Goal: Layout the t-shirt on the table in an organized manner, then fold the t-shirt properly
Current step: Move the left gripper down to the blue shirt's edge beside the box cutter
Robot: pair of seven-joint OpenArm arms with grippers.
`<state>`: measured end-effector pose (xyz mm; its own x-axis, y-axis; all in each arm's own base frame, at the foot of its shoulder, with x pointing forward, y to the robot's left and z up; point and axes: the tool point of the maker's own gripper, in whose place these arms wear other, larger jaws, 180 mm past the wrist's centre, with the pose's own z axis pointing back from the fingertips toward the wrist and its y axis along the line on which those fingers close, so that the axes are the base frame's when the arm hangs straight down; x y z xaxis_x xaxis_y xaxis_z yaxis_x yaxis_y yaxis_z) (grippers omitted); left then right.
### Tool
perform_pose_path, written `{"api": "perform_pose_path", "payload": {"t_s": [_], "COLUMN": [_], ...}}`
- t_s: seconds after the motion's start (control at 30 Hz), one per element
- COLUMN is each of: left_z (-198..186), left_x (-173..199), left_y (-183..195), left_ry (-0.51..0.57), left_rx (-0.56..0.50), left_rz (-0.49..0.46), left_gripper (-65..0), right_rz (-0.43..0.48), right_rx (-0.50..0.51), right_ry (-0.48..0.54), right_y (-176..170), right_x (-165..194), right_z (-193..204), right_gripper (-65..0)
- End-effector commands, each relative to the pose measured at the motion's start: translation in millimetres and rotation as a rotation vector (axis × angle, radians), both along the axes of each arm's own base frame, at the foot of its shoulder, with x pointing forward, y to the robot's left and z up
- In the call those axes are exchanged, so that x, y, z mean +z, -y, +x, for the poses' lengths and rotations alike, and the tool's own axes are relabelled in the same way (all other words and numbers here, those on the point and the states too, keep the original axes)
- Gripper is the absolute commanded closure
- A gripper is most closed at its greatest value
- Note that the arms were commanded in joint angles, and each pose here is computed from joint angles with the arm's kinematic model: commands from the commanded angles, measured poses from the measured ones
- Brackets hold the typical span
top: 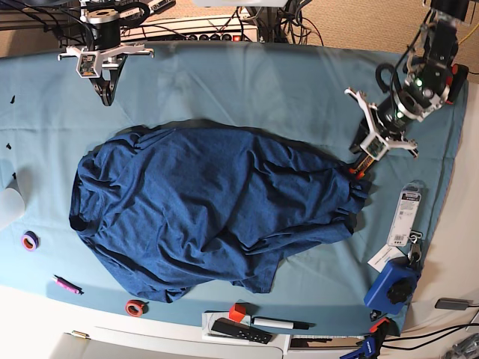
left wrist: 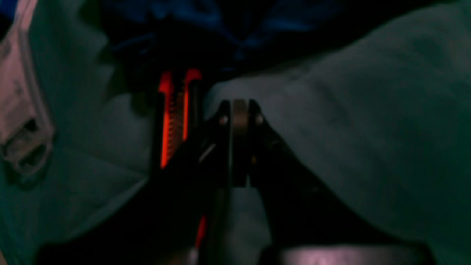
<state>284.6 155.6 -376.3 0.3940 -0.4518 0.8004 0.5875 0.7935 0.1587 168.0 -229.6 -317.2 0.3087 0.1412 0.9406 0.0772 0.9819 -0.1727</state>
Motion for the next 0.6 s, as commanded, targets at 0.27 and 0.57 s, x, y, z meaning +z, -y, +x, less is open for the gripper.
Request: {"api": "perform_pose_path", "payload": {"t_s": [0.27, 0.57], "left_z": [32.1, 33.8], "left_x": [16.1, -4.1], "left_y": [-3.7, 0.8], "left_ry": [0.03, -0.021], "left_rx": [0.054, 0.103], "left_rz": [-0.066, -0.107], "left_gripper": [0.0, 0.0], "right_rz": [-0.009, -0.004], "right_rx": [0.006, 0.0], "right_ry": [0.031, 0.031], "right_y": [0.7, 0.1], "right_x": [8.8, 8.0], "right_z": [1.0, 0.2], "right_gripper": [0.0, 0.0]}}
